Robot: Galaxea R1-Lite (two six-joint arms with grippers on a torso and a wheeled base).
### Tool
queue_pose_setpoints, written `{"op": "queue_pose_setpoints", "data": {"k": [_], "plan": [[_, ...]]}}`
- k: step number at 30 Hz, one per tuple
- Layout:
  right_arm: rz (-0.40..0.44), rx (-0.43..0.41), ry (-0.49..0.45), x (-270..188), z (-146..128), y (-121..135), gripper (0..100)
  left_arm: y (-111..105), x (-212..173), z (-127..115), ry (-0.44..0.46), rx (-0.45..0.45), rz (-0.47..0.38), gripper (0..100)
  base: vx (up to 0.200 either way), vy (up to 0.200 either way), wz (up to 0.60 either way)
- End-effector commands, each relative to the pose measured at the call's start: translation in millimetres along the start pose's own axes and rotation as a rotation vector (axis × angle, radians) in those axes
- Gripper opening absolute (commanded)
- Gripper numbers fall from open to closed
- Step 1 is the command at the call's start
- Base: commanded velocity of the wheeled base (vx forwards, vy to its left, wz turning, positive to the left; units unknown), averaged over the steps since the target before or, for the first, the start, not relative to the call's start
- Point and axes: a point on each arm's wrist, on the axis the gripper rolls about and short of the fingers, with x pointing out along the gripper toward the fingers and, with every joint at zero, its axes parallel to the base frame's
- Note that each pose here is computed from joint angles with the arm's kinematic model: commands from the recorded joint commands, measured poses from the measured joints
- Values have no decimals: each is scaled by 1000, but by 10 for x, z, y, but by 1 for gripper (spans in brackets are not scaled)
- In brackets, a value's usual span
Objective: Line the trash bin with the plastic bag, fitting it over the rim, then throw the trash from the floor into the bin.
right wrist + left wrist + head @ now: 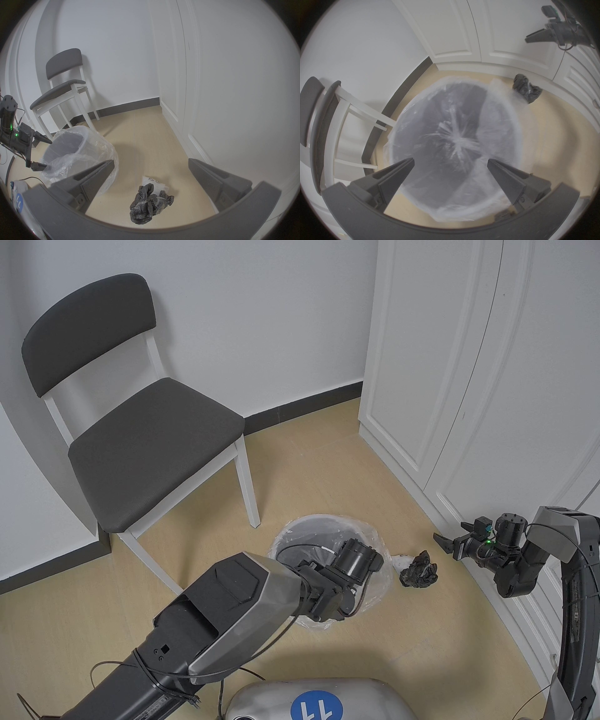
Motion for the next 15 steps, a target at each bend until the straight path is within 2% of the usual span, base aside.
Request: {"op": "queue_pose_setpoints", "data": {"k": [1, 3, 10, 13, 15], "plan": [[2, 2, 2, -13, -17, -33, 100, -184, -195, 79, -35, -10, -30, 100, 0, 0, 0], [2, 2, 2, -13, -17, -33, 100, -185, -246, 99, -39, -24, -34, 100, 0, 0, 0], [13, 7, 8, -14, -58, -39, 100, -138, -401, -192, 60, 24, -50, 100, 0, 0, 0], [12, 8, 10, -16, -66, -44, 100, -123, -410, -217, 70, 23, -49, 100, 0, 0, 0], [13, 10, 14, -17, -82, -42, 100, -11, -409, -321, 114, -9, -36, 100, 0, 0, 0]]}}
